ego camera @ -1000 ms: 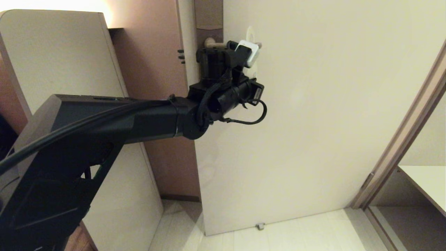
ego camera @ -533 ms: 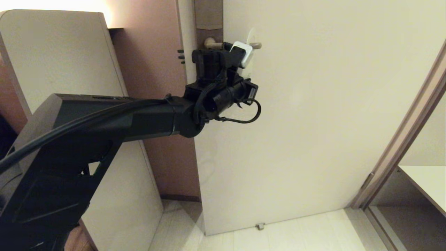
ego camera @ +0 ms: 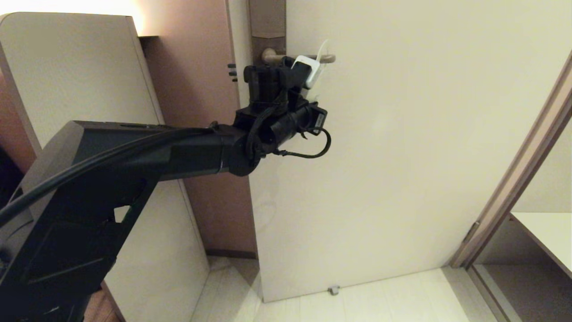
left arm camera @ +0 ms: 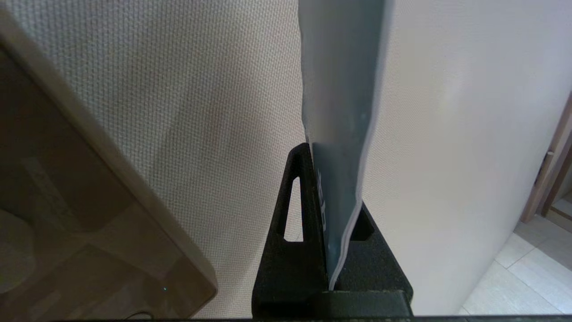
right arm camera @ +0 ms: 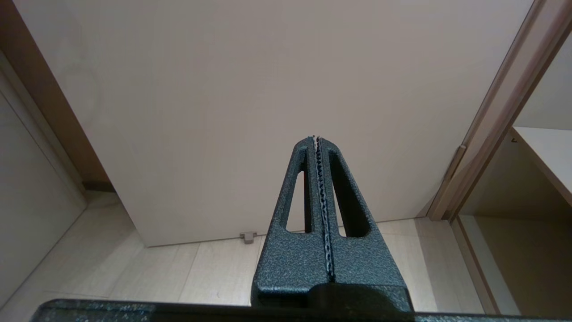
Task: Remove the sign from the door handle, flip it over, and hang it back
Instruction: Take down the sign
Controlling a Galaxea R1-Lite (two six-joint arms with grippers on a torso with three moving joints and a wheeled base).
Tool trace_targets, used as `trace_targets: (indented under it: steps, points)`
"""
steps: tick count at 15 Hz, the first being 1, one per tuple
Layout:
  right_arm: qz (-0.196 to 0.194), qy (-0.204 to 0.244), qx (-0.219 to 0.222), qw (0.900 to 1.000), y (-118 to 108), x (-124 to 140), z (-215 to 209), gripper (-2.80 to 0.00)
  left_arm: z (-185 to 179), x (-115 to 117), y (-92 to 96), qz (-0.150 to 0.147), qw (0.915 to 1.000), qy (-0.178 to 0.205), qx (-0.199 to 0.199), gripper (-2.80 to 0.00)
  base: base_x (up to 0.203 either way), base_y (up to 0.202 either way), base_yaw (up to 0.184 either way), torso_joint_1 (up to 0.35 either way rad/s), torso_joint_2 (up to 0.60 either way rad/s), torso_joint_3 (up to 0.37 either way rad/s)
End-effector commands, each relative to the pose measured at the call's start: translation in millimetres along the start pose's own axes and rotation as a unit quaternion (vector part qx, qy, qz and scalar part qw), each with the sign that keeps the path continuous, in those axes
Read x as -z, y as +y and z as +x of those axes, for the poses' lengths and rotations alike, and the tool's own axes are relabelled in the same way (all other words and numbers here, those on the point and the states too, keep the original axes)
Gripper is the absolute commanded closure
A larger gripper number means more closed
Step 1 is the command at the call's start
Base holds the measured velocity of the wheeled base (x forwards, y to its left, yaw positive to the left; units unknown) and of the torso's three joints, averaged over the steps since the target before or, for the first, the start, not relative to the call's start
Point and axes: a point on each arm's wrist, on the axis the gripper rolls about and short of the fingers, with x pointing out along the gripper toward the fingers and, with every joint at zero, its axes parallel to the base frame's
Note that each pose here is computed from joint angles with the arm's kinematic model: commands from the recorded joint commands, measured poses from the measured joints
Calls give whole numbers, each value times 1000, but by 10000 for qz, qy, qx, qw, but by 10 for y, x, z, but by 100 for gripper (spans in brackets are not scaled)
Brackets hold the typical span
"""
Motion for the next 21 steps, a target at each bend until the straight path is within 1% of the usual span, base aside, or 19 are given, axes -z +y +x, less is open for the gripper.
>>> trace_targets:
  steps: [1,5,9,16,21]
  points:
    - [0,4,0,10000,0,0,1,0,20,41,-6,12,10000,35,-1,0,0,0,0,0,0,0]
    - [0,4,0,10000,0,0,1,0,45,99,60,14,9999,85,-63,0,0,0,0,0,0,0]
    - [0,4,0,10000,0,0,1,0,47,110,140,21,9999,87,-134,0,0,0,0,0,0,0]
    - [0,4,0,10000,0,0,1,0,54,120,142,22,9999,91,-118,0,0,0,0,0,0,0]
    - [0,4,0,10000,0,0,1,0,83,159,153,21,10000,28,64,0,0,0,0,0,0,0]
